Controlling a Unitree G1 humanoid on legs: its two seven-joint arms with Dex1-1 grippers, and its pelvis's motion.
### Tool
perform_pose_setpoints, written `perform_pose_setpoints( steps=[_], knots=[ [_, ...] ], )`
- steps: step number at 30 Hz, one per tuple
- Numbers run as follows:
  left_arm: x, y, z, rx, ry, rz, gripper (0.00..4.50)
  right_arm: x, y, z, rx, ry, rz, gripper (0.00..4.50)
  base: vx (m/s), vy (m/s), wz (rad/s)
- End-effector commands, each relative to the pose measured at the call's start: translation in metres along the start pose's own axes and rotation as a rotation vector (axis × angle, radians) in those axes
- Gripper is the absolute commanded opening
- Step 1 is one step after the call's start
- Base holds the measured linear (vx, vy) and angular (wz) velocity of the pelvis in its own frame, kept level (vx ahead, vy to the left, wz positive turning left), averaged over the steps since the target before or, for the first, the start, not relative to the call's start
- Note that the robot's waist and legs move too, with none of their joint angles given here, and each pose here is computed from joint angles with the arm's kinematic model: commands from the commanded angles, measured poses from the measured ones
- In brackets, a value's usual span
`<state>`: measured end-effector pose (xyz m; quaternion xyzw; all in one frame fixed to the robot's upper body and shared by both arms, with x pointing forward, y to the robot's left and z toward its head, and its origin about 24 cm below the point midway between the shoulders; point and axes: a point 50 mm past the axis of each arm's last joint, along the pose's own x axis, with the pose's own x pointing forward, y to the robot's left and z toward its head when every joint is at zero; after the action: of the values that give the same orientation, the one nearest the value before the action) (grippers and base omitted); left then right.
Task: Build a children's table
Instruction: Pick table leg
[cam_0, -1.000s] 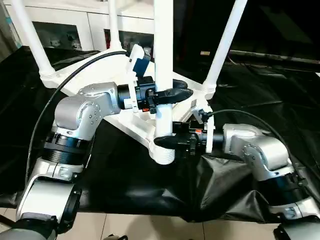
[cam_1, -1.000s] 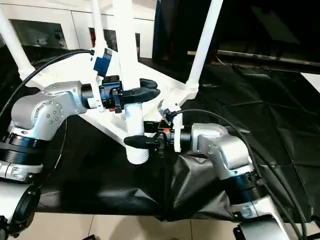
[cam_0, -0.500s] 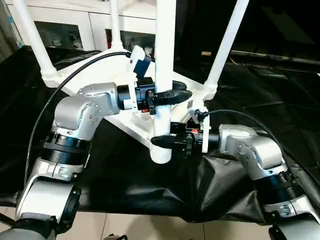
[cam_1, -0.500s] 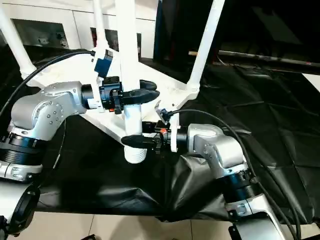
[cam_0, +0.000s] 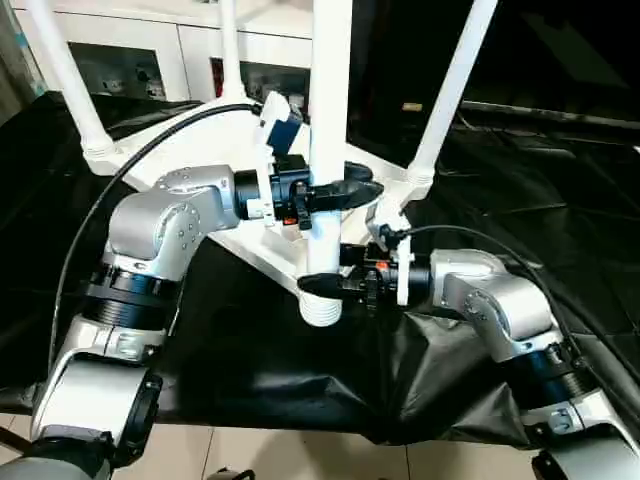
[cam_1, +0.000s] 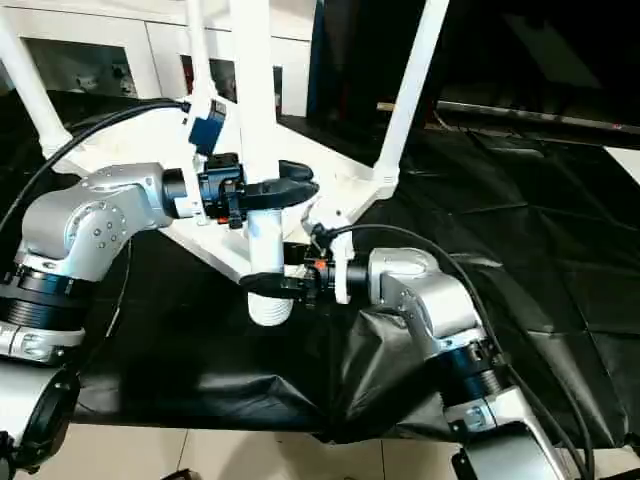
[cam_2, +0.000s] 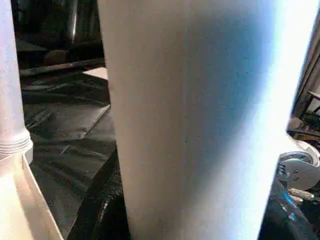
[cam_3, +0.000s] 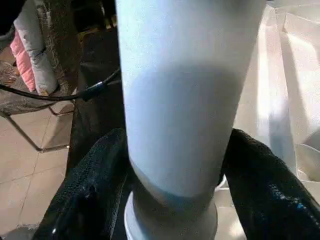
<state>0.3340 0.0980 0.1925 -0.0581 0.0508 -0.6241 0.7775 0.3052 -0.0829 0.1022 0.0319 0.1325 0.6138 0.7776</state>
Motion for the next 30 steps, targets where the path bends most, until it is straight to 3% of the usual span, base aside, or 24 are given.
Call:
perform_pose_setpoints(
  steps=[1, 8, 9, 20, 30],
  knots=[
    [0.002, -0.0023, 0.0065, 0.032, 0.002, -0.016, 1.77, 0.0003, -0.0024, 0.0063, -0.035, -0.002, -0.008, 2.98, 0.0, 0.0, 0.0],
    [0.0036, -0.0032, 0.0052, 0.029, 0.005, -0.023, 1.77, 0.003, -0.0005, 0.0078, -0.029, -0.016, 0.017, 2.98, 0.0, 0.0, 0.0],
    [0.0038, -0.0033, 0.0051, 0.029, 0.005, -0.024, 1.76, 0.0033, 0.0001, 0.0078, -0.028, -0.016, 0.022, 2.71, 0.0, 0.0, 0.0],
    [0.0042, -0.0034, 0.006, 0.028, -0.002, -0.026, 1.75, 0.0038, 0.0003, 0.0052, -0.019, -0.01, 0.034, 1.97, 0.0, 0.0, 0.0],
    [0.0043, -0.0036, 0.008, 0.021, -0.022, -0.027, 1.75, 0.0044, 0.0001, 0.0011, -0.015, 0.003, 0.029, 1.89, 0.0, 0.0, 0.0]
  ],
)
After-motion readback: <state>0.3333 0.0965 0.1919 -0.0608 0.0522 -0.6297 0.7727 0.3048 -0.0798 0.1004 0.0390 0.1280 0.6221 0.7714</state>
